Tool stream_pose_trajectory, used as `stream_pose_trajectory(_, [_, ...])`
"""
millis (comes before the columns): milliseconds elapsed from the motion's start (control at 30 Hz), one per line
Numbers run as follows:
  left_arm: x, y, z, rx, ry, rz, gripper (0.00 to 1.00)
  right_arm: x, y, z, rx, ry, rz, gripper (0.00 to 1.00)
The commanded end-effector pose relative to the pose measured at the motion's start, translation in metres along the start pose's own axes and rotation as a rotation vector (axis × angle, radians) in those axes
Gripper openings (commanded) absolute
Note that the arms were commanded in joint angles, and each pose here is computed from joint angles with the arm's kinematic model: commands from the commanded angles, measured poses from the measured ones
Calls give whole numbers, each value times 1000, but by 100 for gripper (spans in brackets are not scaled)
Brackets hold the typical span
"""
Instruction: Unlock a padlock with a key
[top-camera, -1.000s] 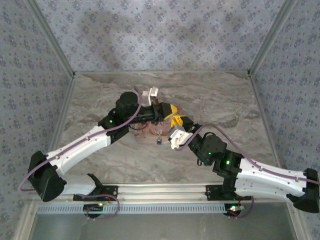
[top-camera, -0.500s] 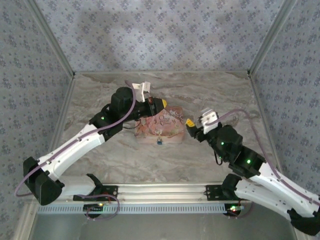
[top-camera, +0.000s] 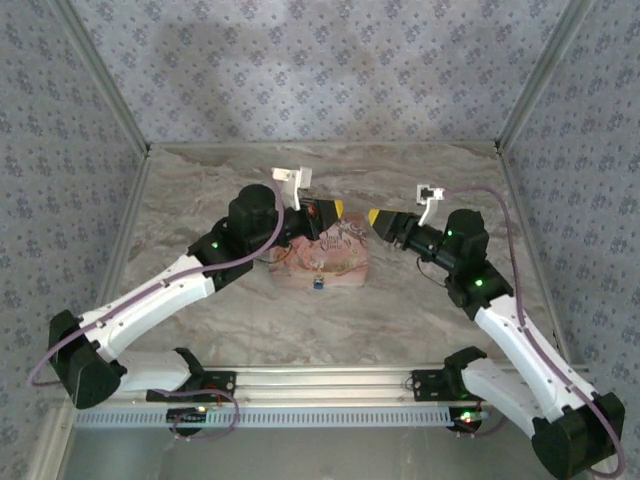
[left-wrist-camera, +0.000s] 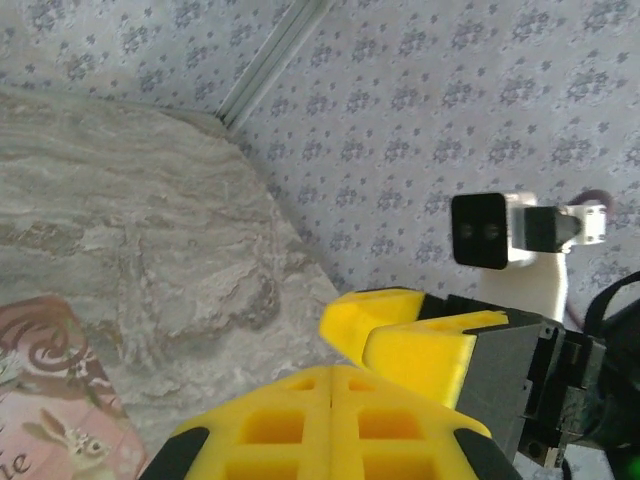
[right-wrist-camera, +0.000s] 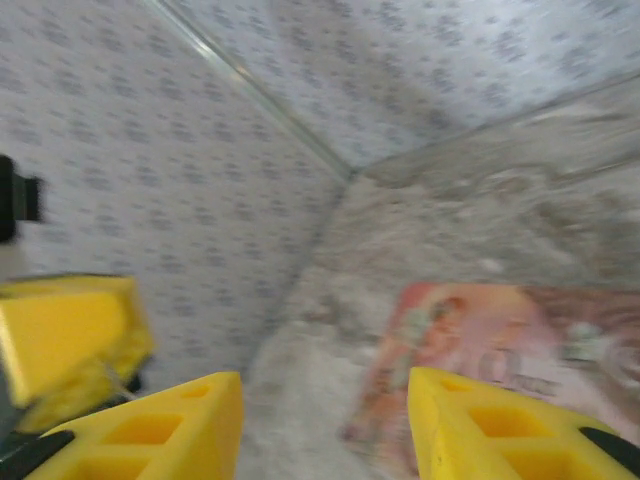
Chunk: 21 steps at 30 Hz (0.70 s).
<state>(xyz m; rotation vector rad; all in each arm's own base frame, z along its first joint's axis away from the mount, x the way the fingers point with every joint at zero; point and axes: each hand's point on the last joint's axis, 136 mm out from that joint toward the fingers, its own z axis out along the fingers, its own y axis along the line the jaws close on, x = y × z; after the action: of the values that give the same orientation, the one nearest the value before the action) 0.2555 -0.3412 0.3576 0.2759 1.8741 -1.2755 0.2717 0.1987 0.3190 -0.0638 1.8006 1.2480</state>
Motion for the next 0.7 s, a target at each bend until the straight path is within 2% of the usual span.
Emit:
stream_pose_trajectory(0, [-16,-19,-2,75,-84,12,0,-17,55,-5,-280,-42,67,52])
stream_pose_trajectory(300, [-19,-39,-1,169,-123,-30,0,-11,74,2,-385,-22,87,53])
stream_pose_trajectory(667, [-23,-42,-1,196,-151,-56,0,1,88,8,-427,20,64,42])
